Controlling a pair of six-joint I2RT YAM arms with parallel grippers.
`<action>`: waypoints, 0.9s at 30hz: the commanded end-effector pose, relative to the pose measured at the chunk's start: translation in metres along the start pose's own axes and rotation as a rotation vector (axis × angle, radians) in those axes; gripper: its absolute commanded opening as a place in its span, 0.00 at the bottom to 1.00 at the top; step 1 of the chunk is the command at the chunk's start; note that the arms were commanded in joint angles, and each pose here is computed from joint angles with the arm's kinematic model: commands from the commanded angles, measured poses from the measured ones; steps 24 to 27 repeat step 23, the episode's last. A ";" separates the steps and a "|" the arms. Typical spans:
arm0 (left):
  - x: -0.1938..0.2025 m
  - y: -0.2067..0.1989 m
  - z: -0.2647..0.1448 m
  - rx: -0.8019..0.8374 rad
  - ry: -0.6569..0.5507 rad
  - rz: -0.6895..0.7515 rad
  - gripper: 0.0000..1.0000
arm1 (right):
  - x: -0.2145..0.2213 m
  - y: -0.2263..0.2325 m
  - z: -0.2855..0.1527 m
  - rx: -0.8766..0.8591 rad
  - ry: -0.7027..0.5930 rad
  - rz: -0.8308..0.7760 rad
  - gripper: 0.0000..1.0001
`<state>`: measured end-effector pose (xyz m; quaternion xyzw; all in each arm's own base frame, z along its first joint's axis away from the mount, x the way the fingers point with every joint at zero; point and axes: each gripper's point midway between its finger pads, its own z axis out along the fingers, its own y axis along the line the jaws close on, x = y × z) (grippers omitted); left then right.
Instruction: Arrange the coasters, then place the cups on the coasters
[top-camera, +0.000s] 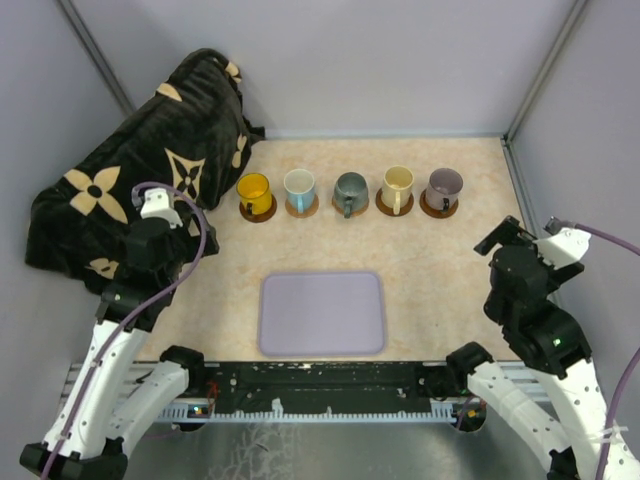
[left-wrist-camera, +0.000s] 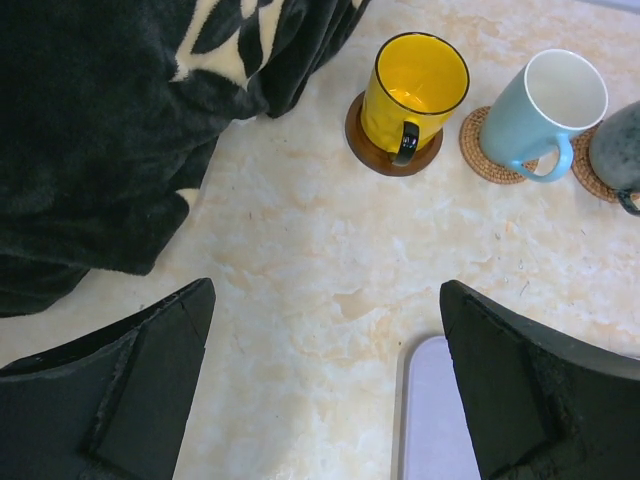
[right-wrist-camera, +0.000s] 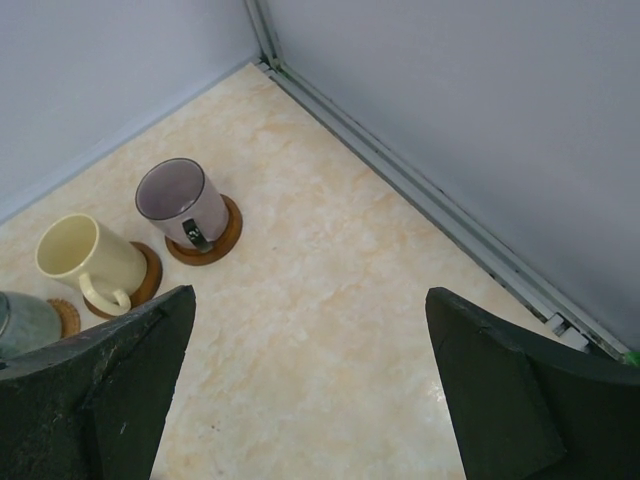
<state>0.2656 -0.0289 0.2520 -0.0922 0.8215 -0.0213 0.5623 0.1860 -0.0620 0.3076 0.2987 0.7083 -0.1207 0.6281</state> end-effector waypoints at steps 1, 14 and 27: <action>0.003 0.006 -0.016 0.005 -0.014 -0.023 1.00 | -0.006 -0.014 -0.002 0.050 -0.025 0.004 0.99; 0.000 0.015 -0.030 -0.003 -0.072 -0.044 1.00 | 0.008 0.003 0.005 0.025 0.014 -0.017 0.99; 0.009 0.020 -0.028 -0.027 -0.065 -0.053 1.00 | 0.013 0.004 0.007 0.025 0.022 -0.029 0.99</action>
